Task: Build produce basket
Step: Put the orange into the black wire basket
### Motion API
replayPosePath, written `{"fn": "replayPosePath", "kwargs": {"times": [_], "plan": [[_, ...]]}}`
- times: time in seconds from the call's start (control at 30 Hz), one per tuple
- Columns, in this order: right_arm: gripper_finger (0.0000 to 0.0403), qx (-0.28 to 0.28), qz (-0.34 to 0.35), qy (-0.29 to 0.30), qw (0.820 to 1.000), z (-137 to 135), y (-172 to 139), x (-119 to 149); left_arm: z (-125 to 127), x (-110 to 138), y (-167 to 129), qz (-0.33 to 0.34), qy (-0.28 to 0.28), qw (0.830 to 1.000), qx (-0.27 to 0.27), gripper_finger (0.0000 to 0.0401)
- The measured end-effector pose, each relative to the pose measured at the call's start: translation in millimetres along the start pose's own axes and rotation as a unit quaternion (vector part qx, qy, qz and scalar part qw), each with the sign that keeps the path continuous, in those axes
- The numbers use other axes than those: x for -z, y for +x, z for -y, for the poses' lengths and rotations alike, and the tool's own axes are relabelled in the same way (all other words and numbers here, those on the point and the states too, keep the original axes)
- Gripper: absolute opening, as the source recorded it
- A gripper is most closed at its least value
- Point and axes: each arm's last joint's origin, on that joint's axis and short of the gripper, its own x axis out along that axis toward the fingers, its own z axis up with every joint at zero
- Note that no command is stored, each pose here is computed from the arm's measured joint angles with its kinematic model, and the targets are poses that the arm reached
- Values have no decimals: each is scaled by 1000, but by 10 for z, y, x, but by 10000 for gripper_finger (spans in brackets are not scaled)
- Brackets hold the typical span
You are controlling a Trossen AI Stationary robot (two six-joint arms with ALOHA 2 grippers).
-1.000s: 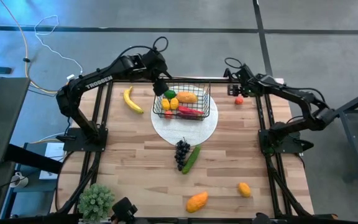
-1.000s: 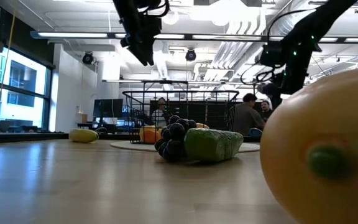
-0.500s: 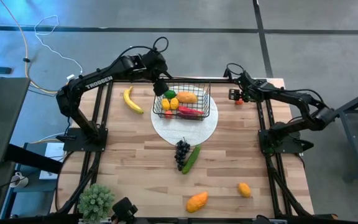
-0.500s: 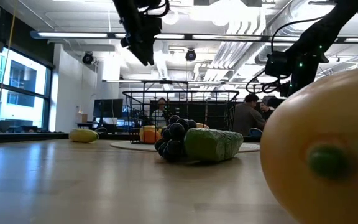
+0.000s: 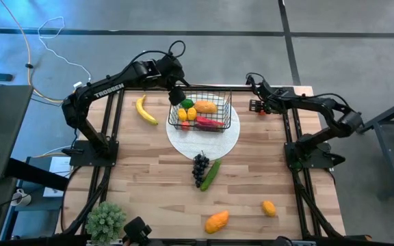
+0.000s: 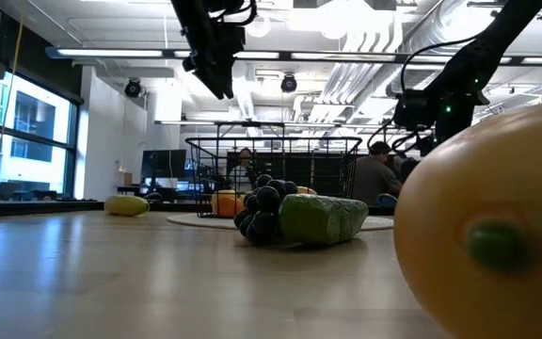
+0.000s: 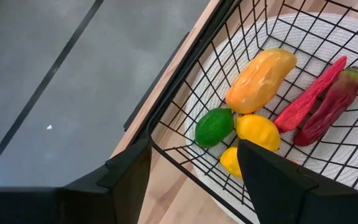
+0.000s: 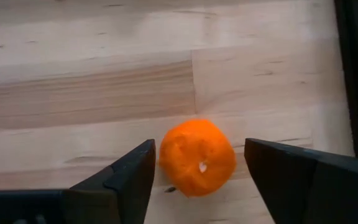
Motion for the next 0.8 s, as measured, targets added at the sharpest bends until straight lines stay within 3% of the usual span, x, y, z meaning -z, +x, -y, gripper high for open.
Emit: {"fn": "replayPosePath", "kwargs": {"times": [0.3,0.6,0.8], "plan": [[134,3,1,0,1000,-1,7,-3,0,0,0,0,0,1000,0,229],[115,12,-19,11,1000,-4,52,17,0,0,0,0,8,1000,0,229],[77,26,-36,2,999,-11,135,43,0,0,0,0,9,1000,0,229]]}}
